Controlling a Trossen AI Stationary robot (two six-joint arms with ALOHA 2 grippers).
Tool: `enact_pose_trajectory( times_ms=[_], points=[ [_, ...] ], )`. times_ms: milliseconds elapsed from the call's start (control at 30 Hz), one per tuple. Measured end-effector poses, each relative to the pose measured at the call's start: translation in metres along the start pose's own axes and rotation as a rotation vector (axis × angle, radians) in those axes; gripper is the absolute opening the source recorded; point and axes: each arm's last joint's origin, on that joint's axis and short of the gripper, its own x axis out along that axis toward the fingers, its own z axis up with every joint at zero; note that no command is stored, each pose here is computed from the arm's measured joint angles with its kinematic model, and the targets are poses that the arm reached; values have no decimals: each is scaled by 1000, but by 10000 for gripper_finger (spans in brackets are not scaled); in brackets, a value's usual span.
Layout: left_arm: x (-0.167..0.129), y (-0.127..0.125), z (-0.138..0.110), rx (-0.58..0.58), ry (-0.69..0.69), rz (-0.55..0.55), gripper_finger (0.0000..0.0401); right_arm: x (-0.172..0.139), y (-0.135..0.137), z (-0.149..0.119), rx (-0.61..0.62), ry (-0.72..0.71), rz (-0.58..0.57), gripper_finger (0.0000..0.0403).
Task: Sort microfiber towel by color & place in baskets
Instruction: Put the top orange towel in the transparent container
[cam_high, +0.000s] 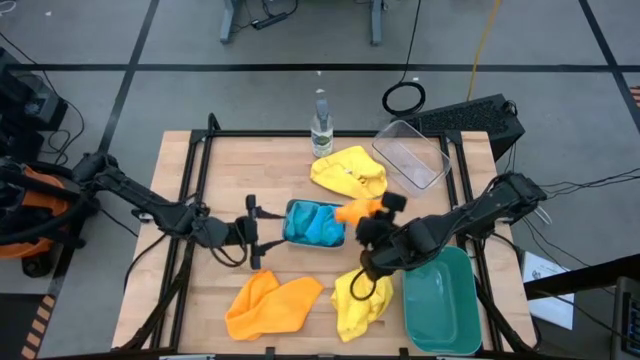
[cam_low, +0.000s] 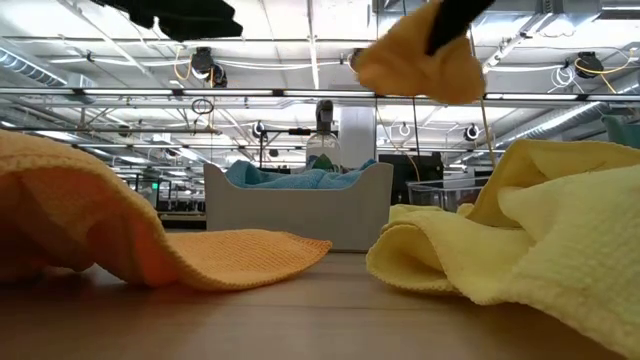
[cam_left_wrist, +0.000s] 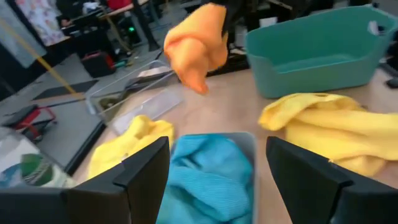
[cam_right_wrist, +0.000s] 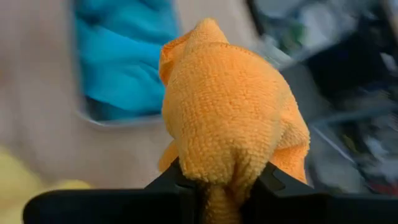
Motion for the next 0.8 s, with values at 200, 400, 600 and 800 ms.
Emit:
enact_pose_trajectory(
  times_ms=[200,400,600,800],
  points=[
    [6,9,-6,-52,52,-47,271,-8,-28,-14,-9,95,-114,58],
    [9,3,-19,-200,174,-159,271,-18,-47,-18,39,93,-130,59],
    [11,-26,-33,-302,300,-325,271,-12,-65,-13,26,73,-200,59],
    [13,-67,-55,-259,417,-407,271,15,-96,-4,7,159,-293,59]
  ],
)
